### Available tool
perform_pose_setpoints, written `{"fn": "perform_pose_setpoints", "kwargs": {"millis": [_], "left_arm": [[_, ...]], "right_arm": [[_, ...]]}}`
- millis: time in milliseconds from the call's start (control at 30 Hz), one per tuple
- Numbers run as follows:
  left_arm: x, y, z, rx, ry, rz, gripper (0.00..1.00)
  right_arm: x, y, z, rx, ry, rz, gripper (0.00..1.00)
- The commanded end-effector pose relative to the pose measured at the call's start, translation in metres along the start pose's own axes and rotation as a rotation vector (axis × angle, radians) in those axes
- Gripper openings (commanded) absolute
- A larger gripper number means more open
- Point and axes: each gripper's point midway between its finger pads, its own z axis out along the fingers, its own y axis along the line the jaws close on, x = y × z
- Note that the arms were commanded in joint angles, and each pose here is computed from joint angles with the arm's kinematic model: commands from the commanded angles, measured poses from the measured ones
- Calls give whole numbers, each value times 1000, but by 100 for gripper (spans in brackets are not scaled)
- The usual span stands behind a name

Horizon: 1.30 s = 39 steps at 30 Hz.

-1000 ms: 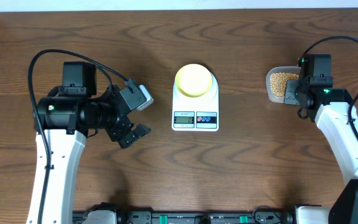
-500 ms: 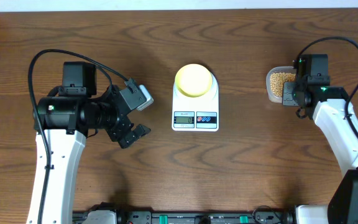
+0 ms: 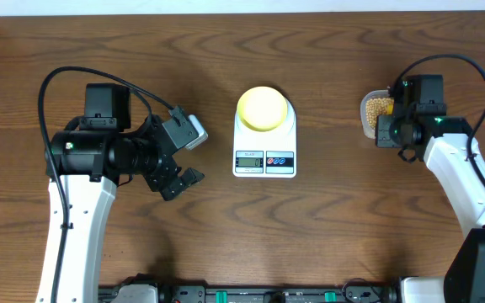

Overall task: Scoop item into bowl and weigh 50g on scale
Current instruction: 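Dip the scoop into the soybeans with the right gripper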

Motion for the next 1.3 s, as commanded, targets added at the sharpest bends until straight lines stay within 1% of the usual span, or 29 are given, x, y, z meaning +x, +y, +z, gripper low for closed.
{"fn": "perform_pose_setpoints", "kwargs": {"millis": [0, 300, 400, 567, 800, 933, 1067, 1267], "left_arm": [[-1, 1, -1, 2, -7, 5, 98], [-1, 1, -1, 2, -7, 5, 98], [-1, 1, -1, 2, -7, 6, 98], [-1, 1, -1, 2, -7, 5, 98], [-1, 0, -1, 3, -7, 5, 98], [-1, 0, -1, 3, -7, 5, 98], [-1, 1, -1, 2, -7, 5, 98], [-1, 0, -1, 3, -7, 5, 98]], "right_arm": [[0, 15, -1, -102, 15, 15, 1], [0, 2, -4, -200, 30, 203, 1], [-2, 1, -8, -275, 26, 252, 1], [-1, -3, -11, -350, 26, 305, 1], [19, -7, 7, -352, 96, 342, 1], [24, -5, 16, -366, 131, 370, 1], [24, -9, 16, -375, 128, 401, 1], [18, -13, 8, -474, 106, 466, 1]]}}
